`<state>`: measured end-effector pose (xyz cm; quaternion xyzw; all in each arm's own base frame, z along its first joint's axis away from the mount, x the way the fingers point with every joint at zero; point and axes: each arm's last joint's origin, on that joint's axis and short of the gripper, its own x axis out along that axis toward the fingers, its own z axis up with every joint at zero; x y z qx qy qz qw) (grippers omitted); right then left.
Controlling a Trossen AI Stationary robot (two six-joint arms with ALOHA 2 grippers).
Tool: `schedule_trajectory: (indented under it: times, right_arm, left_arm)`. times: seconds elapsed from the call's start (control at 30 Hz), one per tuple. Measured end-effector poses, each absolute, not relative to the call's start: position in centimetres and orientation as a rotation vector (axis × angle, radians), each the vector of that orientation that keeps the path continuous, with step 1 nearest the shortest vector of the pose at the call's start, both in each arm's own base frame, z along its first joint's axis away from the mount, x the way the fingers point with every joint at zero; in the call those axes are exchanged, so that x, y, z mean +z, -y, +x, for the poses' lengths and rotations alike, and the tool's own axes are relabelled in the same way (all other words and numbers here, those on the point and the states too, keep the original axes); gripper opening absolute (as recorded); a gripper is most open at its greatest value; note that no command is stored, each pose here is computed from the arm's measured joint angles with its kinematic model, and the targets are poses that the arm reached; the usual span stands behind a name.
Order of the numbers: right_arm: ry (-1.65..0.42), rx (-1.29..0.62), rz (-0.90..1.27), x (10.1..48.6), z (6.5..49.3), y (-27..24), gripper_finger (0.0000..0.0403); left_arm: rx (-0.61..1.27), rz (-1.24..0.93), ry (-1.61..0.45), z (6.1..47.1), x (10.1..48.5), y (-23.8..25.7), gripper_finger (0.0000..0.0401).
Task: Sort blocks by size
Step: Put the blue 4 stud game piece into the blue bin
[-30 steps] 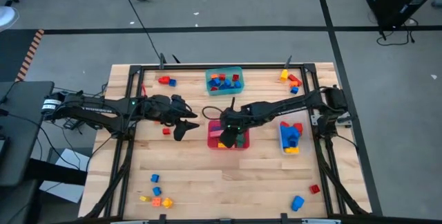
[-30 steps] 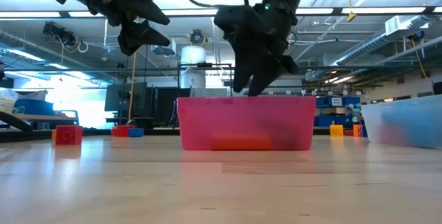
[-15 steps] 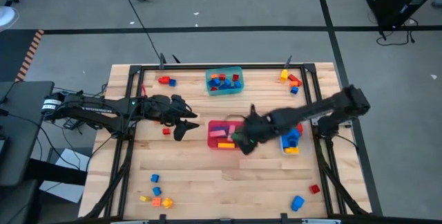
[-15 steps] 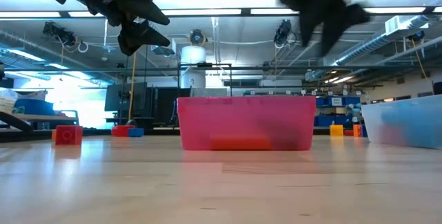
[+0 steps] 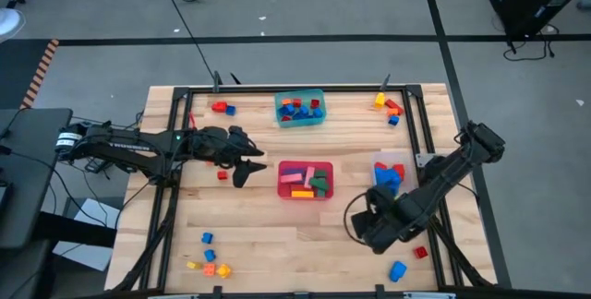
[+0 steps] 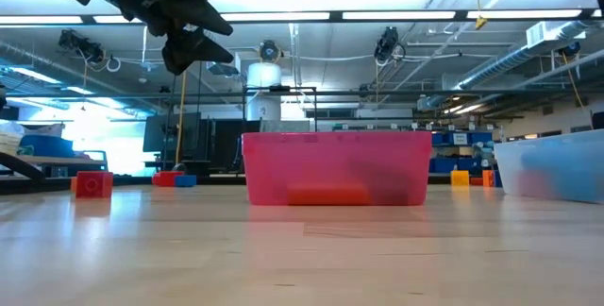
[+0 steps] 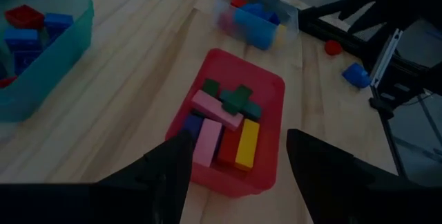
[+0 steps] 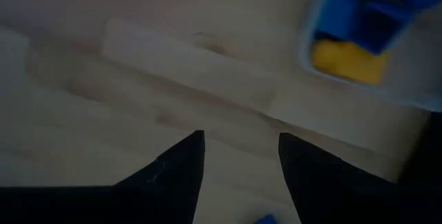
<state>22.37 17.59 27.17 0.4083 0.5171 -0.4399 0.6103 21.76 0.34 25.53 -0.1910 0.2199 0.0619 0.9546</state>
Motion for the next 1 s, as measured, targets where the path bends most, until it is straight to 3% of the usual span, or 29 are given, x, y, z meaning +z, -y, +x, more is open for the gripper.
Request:
schedule_trajectory:
  times: [0.23, 0.37, 0.77, 1.0]
  right_arm:
    - [-1.197, -1.228, 0.820, 27.5, 20.7, -16.2, 0.0217]
    - [-1.094, -1.217, 0.812, 28.1, 20.0, -14.4, 0.0234]
    - [-0.923, -1.320, 0.928, 28.3, 13.8, -3.5, 0.0279]
    - [-0.846, -1.308, 1.005, 27.2, 11.3, 1.7, 0.0283]
  left_arm:
    - [0.128, -0.387, -0.428, 21.8, 25.7, -0.4, 0.0240]
    - [0.126, -0.397, -0.412, 21.9, 25.8, -0.4, 0.0241]
    - [0.151, -0.410, -0.382, 22.0, 26.0, -0.4, 0.0241]
    - [0.237, -0.392, -0.357, 22.0, 26.1, -0.7, 0.0240]
